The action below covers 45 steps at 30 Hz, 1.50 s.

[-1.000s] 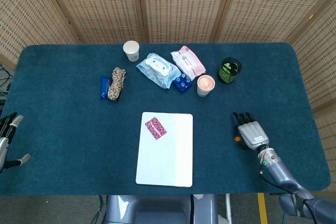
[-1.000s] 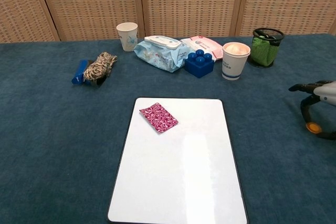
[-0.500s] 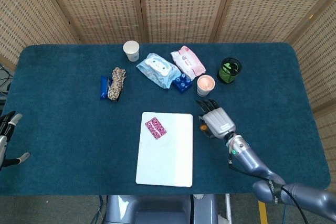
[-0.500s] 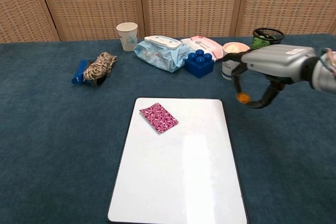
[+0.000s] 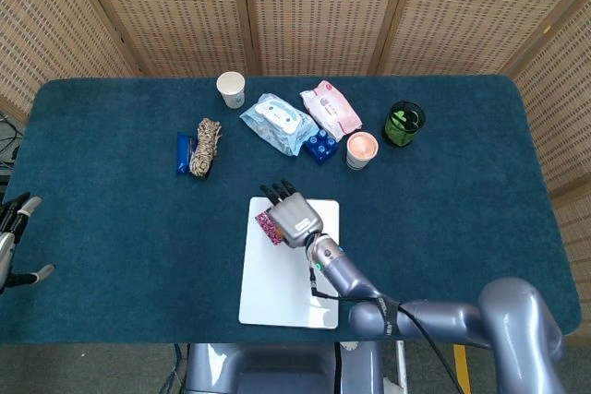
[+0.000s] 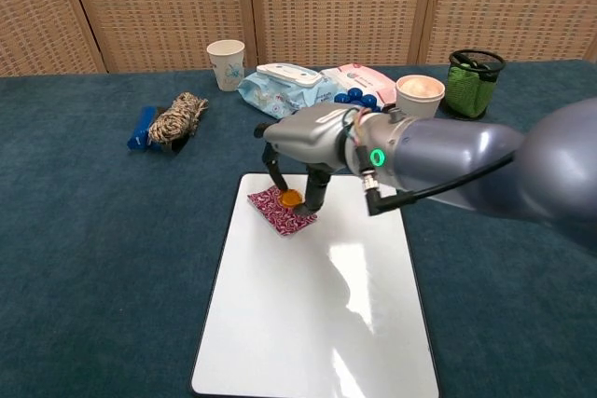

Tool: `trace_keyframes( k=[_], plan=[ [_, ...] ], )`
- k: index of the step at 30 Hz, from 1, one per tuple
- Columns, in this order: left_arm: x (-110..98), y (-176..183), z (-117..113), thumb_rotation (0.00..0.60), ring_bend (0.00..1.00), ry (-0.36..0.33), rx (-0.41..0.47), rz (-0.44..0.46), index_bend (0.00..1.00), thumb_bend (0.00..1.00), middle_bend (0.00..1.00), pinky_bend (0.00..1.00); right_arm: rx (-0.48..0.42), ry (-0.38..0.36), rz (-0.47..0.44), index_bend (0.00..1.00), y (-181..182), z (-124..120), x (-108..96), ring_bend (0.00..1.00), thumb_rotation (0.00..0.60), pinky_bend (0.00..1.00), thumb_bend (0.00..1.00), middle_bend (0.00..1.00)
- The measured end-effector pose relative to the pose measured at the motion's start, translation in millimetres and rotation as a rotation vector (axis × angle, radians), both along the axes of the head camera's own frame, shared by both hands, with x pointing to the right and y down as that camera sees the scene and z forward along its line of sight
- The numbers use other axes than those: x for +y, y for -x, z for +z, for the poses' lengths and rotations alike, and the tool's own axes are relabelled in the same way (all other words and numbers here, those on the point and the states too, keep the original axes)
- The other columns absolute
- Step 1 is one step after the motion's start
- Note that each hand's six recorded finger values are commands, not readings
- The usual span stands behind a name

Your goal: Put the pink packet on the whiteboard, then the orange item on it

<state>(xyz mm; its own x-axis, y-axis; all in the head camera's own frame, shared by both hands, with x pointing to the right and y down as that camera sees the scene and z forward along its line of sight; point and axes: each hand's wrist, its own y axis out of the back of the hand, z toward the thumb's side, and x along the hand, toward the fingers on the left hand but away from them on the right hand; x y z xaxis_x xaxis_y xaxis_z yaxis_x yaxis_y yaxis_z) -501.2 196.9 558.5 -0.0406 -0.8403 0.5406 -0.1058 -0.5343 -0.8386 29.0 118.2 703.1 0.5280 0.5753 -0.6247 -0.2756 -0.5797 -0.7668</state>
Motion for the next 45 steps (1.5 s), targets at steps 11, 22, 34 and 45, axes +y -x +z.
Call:
trace_keyframes(
  k=[11, 22, 34, 45],
  plan=[
    [-2.6, 9.1, 1.0, 0.600, 0.00, 0.009, 0.003, -0.032, 0.00, 0.00, 0.00, 0.00, 0.070, -0.037, -0.041, 0.57, 34.0, 17.3, -1.8, 0.00, 0.600, 0.02, 0.39, 0.00],
    [-4.2, 12.5, 1.2, 0.600, 0.00, 0.013, 0.007, -0.039, 0.00, 0.00, 0.00, 0.00, 0.125, -0.027, -0.019, 0.57, 25.8, 33.2, -4.0, 0.00, 0.600, 0.02, 0.39, 0.00],
    [-4.4, 12.3, 1.3, 0.600, 0.00, 0.012, 0.005, -0.038, 0.00, 0.00, 0.00, 0.00, 0.143, -0.022, -0.006, 0.29, 14.1, 34.1, -8.4, 0.00, 0.600, 0.02, 0.36, 0.00],
    [-4.4, 11.3, -0.1, 0.600, 0.00, 0.008, 0.008, -0.037, 0.00, 0.00, 0.00, 0.00, 0.127, -0.007, 0.011, 0.15, 10.0, 23.1, -10.8, 0.00, 0.600, 0.02, 0.35, 0.00]
  ],
)
